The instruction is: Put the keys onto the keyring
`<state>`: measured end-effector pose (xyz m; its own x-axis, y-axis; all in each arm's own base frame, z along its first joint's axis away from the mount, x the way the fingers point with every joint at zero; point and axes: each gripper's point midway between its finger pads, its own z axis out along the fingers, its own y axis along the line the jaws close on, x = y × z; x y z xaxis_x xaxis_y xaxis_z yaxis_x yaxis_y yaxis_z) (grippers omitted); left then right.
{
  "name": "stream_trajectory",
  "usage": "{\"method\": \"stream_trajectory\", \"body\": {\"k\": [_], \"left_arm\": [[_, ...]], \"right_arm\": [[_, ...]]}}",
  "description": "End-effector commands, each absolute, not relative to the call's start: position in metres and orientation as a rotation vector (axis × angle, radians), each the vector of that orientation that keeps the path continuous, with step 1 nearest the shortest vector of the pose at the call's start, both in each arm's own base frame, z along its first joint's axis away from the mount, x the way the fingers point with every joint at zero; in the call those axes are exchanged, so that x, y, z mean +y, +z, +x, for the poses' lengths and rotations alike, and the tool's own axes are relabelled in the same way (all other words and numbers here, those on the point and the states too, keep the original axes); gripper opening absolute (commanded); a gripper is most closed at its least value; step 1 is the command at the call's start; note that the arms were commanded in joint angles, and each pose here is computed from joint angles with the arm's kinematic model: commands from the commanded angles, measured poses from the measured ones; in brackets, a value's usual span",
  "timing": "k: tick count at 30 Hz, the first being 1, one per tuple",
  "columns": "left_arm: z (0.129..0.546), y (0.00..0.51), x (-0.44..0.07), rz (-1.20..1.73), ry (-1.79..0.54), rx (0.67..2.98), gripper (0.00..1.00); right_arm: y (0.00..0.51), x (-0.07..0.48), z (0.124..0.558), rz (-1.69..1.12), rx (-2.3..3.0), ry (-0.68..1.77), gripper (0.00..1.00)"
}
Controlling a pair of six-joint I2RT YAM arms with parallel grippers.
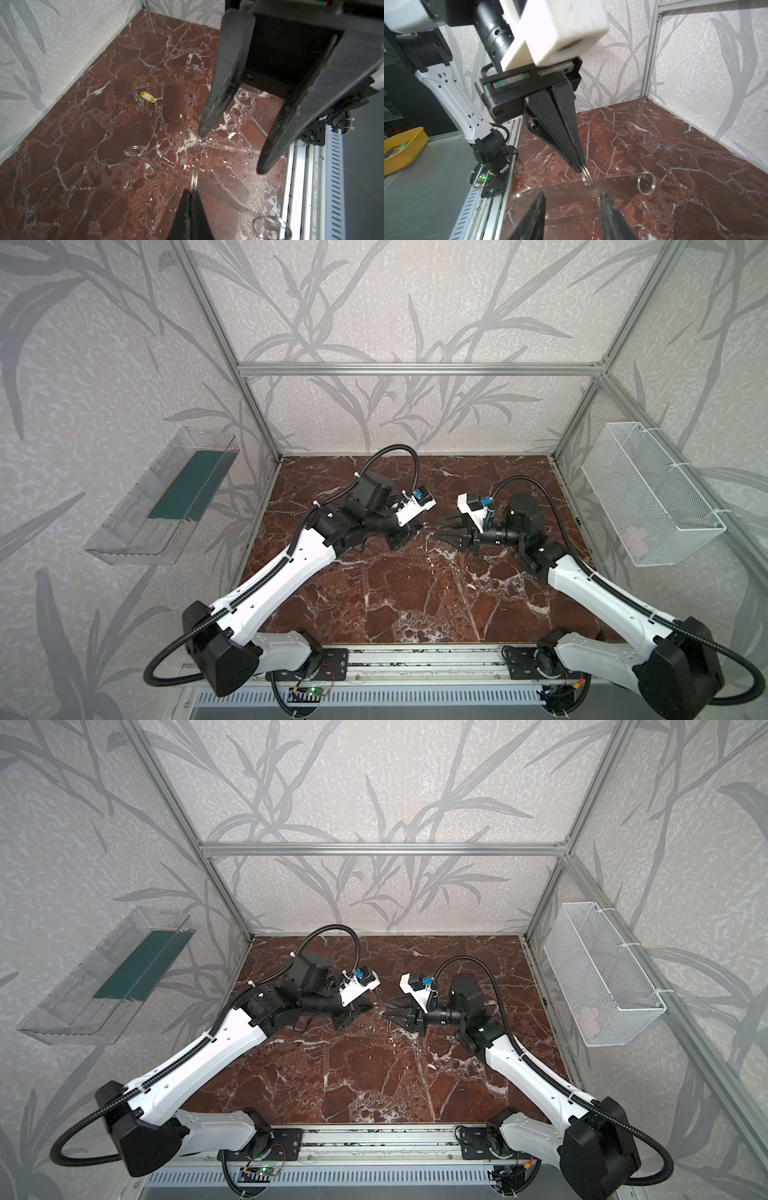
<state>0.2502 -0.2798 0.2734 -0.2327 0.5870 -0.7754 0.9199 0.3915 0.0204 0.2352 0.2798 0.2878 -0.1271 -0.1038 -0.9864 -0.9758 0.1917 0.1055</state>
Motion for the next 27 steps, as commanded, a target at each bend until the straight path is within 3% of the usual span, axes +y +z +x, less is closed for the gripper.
{"method": "stream_trajectory", "body": {"k": [1, 8, 16, 27], "left_arm": [[0.243, 0.276, -0.273, 1.353, -0.562, 1.959, 0.0], [0.233, 0.281, -0.278, 1.403, -0.627, 1.944, 0.0], [0.221, 0.279, -0.286, 1.447, -0.702, 1.914, 0.0], [0.225, 0.277, -0.29, 1.447, -0.708, 1.915, 0.0]], "right_arm": [[0.293, 0.279, 0.238, -1.125, 1.457, 1.054, 0.45], [0.291, 0.284, 0.238, -1.143, 1.442, 1.105, 0.46], [0.29, 0.29, 0.239, -1.156, 1.428, 1.156, 0.32], [0.289, 0.299, 0.231, -1.187, 1.405, 1.23, 0.21]]}}
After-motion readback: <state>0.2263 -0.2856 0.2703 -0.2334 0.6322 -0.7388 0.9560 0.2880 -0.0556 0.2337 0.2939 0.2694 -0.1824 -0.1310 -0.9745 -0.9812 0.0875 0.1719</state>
